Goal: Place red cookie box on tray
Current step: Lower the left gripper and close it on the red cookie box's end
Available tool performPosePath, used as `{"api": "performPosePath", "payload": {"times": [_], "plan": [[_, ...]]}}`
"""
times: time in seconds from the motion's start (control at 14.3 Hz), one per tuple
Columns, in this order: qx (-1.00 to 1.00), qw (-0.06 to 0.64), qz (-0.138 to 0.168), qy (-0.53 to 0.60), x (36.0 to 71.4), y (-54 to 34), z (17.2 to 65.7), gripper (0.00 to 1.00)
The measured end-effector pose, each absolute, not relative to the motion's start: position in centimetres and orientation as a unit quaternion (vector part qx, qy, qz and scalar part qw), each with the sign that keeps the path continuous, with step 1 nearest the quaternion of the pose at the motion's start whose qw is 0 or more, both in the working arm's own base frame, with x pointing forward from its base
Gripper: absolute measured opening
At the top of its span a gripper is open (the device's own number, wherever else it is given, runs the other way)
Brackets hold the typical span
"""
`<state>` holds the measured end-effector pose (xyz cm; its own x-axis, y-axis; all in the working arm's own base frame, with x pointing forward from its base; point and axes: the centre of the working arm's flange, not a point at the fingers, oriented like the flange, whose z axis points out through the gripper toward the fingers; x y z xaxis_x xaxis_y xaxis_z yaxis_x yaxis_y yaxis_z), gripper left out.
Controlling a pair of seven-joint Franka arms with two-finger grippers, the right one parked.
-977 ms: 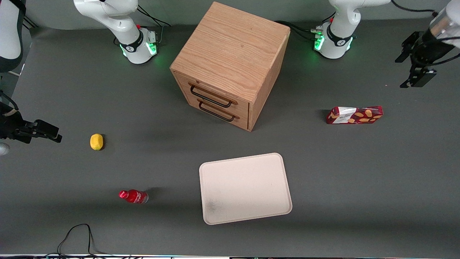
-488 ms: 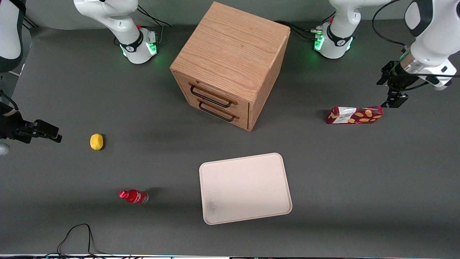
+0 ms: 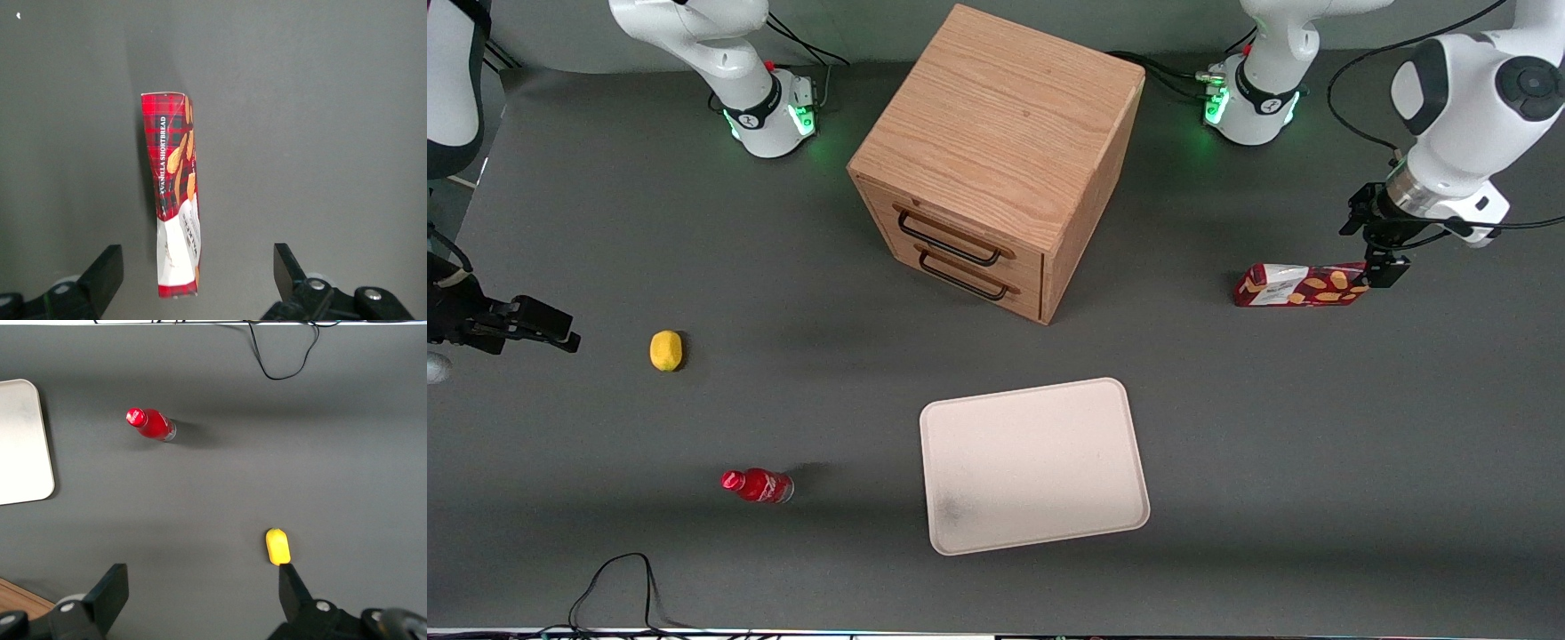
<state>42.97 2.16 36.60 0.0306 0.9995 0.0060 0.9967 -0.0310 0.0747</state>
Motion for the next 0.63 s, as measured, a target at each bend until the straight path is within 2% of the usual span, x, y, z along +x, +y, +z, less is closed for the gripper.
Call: {"api": "performPosePath", "payload": {"times": [0.63], "plan": [[0.712, 0.028, 0.032, 0.701, 41.6, 2.6, 30.4, 1.00]]}}
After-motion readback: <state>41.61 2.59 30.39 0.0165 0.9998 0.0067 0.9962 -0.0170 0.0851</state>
